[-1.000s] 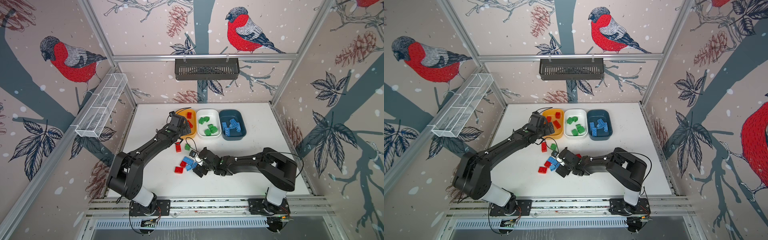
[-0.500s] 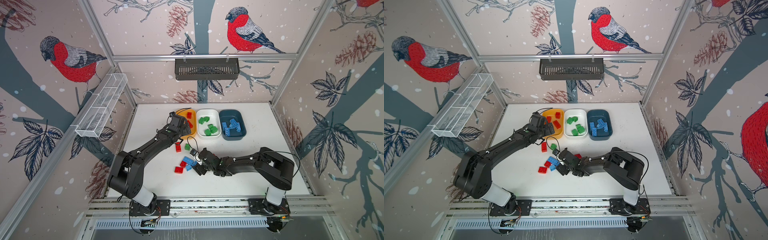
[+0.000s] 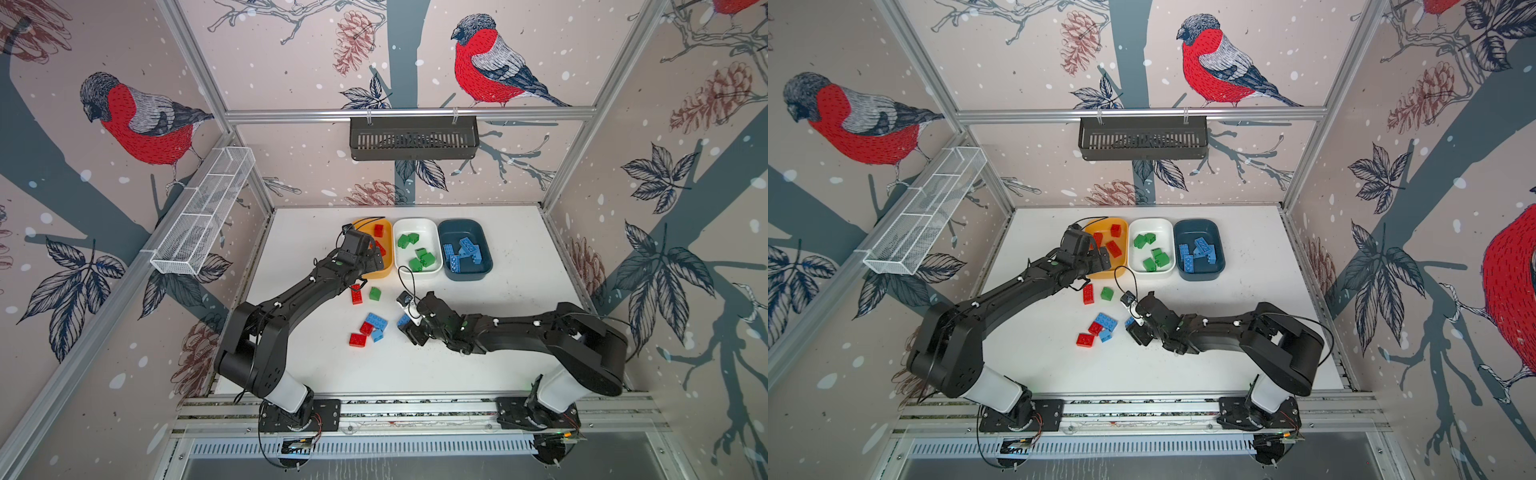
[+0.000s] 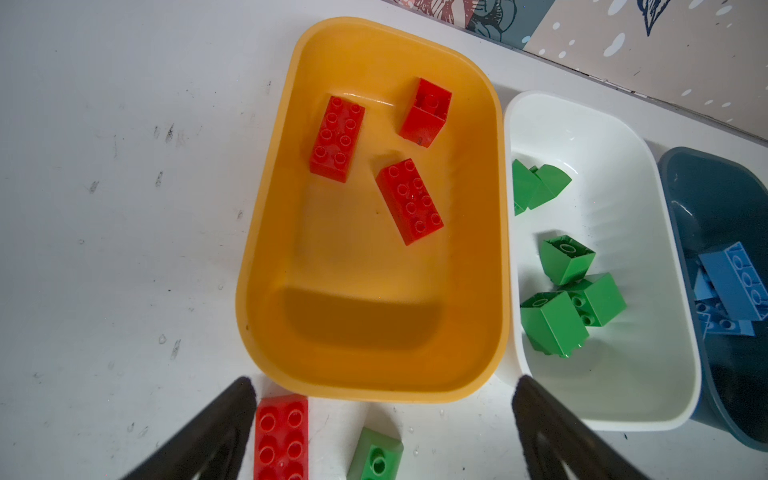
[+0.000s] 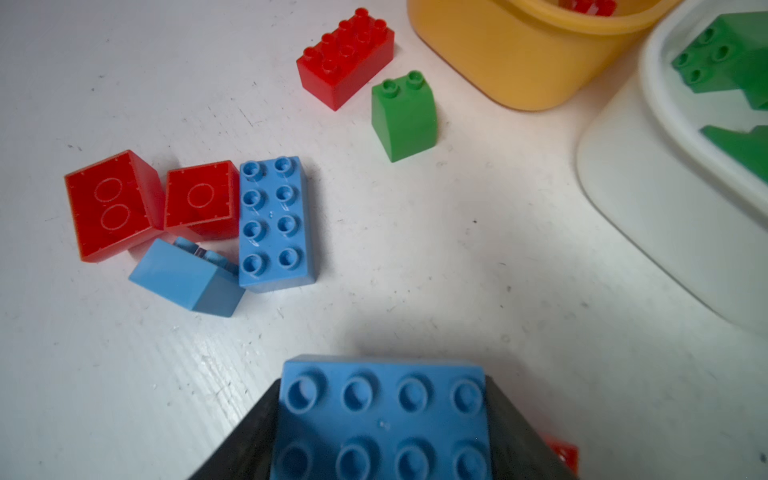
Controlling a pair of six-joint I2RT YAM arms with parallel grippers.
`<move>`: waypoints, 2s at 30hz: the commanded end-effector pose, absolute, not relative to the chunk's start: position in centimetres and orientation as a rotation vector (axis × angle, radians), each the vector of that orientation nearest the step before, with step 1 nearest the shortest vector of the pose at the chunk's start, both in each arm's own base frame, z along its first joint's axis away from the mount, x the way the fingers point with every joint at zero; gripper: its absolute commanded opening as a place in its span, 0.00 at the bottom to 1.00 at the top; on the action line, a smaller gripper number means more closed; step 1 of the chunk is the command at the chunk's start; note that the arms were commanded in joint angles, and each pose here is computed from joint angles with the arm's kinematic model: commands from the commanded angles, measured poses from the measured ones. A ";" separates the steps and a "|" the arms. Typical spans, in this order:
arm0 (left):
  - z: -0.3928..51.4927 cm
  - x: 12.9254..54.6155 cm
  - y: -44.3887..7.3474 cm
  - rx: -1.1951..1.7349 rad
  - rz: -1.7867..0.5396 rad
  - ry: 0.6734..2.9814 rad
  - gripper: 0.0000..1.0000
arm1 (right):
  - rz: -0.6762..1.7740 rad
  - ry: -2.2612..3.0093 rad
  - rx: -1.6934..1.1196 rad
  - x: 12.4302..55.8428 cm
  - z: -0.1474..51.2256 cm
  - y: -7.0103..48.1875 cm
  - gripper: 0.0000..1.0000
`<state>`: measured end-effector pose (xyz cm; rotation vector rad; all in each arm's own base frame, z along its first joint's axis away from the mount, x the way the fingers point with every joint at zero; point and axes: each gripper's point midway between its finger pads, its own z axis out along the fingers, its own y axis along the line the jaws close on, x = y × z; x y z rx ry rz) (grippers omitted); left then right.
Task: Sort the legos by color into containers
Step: 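Grasp a light-blue brick with the right gripper and lift it toward the teal tub, then release the light-blue brick into the teal tub while left lowers to a red brick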
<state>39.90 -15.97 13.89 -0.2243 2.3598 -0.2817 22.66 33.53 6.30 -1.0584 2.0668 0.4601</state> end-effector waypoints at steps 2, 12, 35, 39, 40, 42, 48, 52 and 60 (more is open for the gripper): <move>14.6 39.8 -17.5 -0.133 -0.290 2.335 0.97 | 0.495 1.985 -0.923 24.5 10.0 31.7 0.52; 15.4 38.1 -22.5 0.133 -0.340 2.308 0.97 | 0.521 1.942 -0.547 29.9 15.3 22.7 0.50; 7.7 25.3 -33.5 1.080 -0.531 2.447 0.95 | 0.387 2.211 -0.089 42.6 12.8 14.0 0.72; 6.7 25.2 -33.7 1.113 -0.501 2.467 0.91 | 0.359 2.208 -0.046 42.5 13.4 13.5 0.94; 6.4 25.2 -33.6 1.120 -0.492 2.472 0.90 | 0.353 2.200 -0.038 42.3 13.7 13.3 0.95; 6.0 25.2 -33.8 1.132 -0.474 2.475 0.88 | 0.343 2.177 -0.012 41.9 14.6 12.8 0.97; 4.8 25.0 -34.5 1.190 -0.460 2.483 0.79 | 0.369 2.089 0.034 40.3 17.2 12.0 0.99; 3.8 25.1 -34.8 1.204 -0.422 2.491 0.68 | 0.369 2.055 0.074 39.5 18.2 11.3 0.99; 2.5 25.8 -34.5 1.177 -0.365 2.499 0.45 | 0.380 1.985 0.174 38.2 20.2 10.0 1.00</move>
